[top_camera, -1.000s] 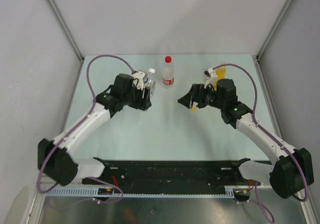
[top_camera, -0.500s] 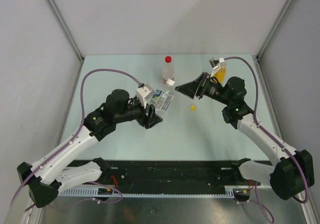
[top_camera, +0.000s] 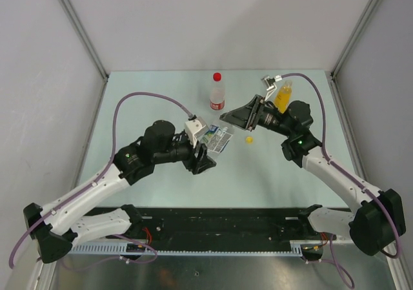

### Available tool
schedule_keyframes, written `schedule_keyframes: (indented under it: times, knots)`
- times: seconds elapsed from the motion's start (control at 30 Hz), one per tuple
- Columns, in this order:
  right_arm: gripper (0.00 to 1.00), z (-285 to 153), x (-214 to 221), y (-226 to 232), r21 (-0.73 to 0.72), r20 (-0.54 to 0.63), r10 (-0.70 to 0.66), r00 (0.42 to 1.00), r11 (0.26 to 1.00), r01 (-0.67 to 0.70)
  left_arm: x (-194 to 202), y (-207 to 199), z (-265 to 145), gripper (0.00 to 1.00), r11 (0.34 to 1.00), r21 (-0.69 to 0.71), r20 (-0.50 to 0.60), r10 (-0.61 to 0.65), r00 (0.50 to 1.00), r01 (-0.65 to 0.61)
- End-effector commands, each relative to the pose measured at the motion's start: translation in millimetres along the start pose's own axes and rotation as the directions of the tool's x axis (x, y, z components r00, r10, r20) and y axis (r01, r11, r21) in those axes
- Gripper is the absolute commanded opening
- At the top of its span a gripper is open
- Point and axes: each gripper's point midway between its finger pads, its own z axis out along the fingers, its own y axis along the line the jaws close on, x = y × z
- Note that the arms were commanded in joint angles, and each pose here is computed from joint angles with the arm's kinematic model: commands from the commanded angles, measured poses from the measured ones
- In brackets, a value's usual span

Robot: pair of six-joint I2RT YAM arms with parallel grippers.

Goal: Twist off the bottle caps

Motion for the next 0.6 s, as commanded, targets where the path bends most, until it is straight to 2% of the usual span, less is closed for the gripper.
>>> schedule_keyframes:
  times: [0.0,0.03,0.1,0.23,0.33,0.43,0.57]
  knots:
    - [0.16,6,-12,28,-0.078,0.010,-0.047,0.999,0.996,0.048,-19,-1,1,0.50,0.999,-0.018,0.058,0.045,0.997,-0.044]
    - [0.08,6,-12,29,-0.080,0.007,-0.051,0.999,0.995,0.051,-19,2,0,0.51,0.999,-0.037,0.060,0.042,0.997,-0.040]
    - [0.02,5,-13,30,-0.078,0.011,-0.063,0.998,0.995,0.063,-22,10,-3,0.55,0.996,-0.091,0.077,0.032,0.997,-0.025]
    - [0.00,2,-19,31,-0.047,0.040,-0.105,0.994,0.993,0.107,-34,15,-14,0.79,0.989,-0.145,0.125,0.024,0.992,-0.006]
    - [0.00,-3,-32,33,-0.002,0.096,-0.141,0.985,0.990,0.141,-50,10,-24,0.91,0.991,-0.137,0.175,0.018,0.984,0.006]
    - [0.00,-7,-44,35,0.040,0.149,-0.166,0.975,0.986,0.162,-68,0,-35,0.98,0.994,-0.111,0.223,0.025,0.975,0.000]
    - [0.00,-12,-52,36,0.083,0.181,-0.194,0.964,0.980,0.181,-88,-8,-47,0.99,0.996,-0.093,0.274,0.037,0.961,-0.012]
